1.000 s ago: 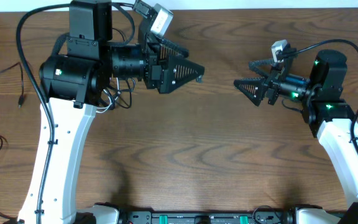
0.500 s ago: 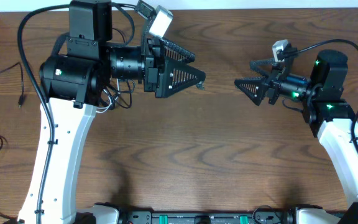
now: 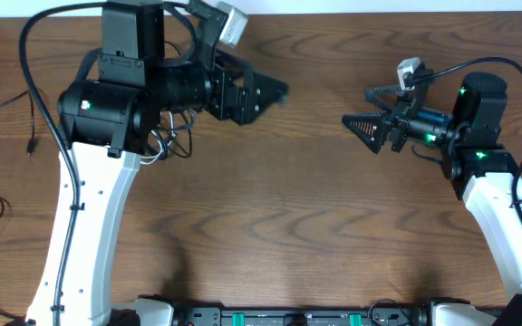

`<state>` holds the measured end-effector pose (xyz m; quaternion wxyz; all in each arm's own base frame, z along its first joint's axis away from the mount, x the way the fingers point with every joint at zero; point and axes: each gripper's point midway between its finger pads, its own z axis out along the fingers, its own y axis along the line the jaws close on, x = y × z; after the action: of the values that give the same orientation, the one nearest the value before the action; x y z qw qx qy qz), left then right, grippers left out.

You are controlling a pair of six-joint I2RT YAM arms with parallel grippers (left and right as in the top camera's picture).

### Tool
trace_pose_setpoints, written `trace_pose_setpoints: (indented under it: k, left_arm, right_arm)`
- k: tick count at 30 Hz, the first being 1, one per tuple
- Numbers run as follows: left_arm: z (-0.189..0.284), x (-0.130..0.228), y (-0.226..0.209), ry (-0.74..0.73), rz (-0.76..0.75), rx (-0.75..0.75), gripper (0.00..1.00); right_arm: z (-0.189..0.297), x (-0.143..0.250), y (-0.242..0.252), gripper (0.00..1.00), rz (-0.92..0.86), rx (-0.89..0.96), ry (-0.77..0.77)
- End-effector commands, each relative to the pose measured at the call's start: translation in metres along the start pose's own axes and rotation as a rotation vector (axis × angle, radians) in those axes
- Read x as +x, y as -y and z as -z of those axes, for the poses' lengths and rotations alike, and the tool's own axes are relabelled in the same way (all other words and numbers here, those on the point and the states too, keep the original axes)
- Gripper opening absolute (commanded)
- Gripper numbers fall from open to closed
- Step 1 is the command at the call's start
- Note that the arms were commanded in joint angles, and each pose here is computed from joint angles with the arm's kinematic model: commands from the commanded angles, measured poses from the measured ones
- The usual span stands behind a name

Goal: Untangle cables

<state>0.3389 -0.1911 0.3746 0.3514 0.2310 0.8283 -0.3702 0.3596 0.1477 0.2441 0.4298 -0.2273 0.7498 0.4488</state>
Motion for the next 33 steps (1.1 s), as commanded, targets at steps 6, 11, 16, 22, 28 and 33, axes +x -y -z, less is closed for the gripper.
trace_pose_setpoints:
  k: [6,11,16,22,28,33]
  left_arm:
    - [0.046,0.031,-0.156,-0.141,0.059,-0.909,0.96]
    - [0.037,0.063,-0.193,-0.304,0.1,-1.033,0.96]
    - [0.047,0.091,-0.23,-0.385,0.237,-1.172,0.97]
    - [0.073,0.126,-0.261,-0.396,0.515,-1.232,0.97]
    - [0.088,0.145,-0.274,-0.384,0.689,-1.114,0.99]
    - [0.088,0.176,-0.282,-0.478,0.697,-1.103,0.99]
  right_arm:
    - [0.003,-0.007,0.002,0.99,0.029,0.038,0.015]
    - [0.003,-0.007,0.006,0.99,0.003,0.059,0.018]
    - [0.003,-0.007,0.007,0.99,0.0,0.061,0.016]
    - [0.003,-0.007,0.007,0.99,0.001,0.066,0.016]
    - [0.003,-0.006,0.011,0.99,-0.003,0.088,0.016]
    - [0.004,-0.004,0.016,0.99,-0.015,0.114,0.011]
